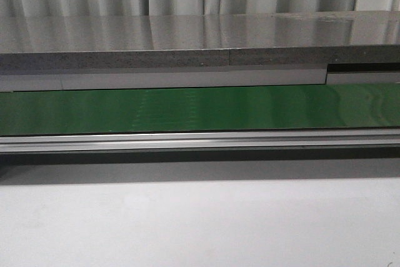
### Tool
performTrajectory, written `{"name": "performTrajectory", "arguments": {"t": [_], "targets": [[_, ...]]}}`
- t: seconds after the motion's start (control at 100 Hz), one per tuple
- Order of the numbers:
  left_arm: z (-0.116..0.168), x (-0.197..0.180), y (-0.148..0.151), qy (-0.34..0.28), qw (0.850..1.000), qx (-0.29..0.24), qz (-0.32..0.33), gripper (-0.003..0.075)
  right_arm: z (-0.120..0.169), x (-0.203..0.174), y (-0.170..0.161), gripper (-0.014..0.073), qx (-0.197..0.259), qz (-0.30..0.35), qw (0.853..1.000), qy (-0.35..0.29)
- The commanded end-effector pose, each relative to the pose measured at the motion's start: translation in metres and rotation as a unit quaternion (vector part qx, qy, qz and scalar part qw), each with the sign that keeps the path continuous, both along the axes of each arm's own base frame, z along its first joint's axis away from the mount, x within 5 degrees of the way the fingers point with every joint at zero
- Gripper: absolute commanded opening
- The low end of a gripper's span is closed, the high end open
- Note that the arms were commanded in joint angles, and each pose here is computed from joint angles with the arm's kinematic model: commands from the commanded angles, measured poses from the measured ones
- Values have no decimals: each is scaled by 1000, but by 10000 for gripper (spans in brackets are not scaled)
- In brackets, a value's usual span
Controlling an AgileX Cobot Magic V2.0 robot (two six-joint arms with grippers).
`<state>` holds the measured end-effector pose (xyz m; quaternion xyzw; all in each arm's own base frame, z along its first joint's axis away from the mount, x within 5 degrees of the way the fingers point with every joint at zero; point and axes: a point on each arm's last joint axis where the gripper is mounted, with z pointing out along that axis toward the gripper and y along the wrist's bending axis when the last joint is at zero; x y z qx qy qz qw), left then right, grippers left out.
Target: Move button from left to right
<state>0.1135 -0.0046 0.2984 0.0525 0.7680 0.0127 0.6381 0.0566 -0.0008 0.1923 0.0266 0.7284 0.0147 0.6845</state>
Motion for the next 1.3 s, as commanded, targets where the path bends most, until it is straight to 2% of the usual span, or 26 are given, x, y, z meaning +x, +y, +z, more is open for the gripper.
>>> {"name": "performTrajectory", "arguments": {"t": [0.0,0.19,0.27,0.64,0.86,1.29], "targets": [[18,0,1,-63,998,3,7,-20,14,-2,0,-66,-1,1,998,-62],[14,-13,2,-83,996,23,8,-20,14,-2,0,-66,-1,1,998,-62],[9,-24,3,-99,995,11,13,-20,14,-2,0,-66,-1,1,998,-62],[-46,-56,4,-126,992,-16,19,-20,14,-2,0,-66,-1,1,998,-62],[-73,-62,4,-132,991,-21,19,-20,14,-2,0,-66,-1,1,998,-62],[-93,-59,3,-148,988,-34,15,-20,14,-2,0,-66,-1,1,998,-62]]}}
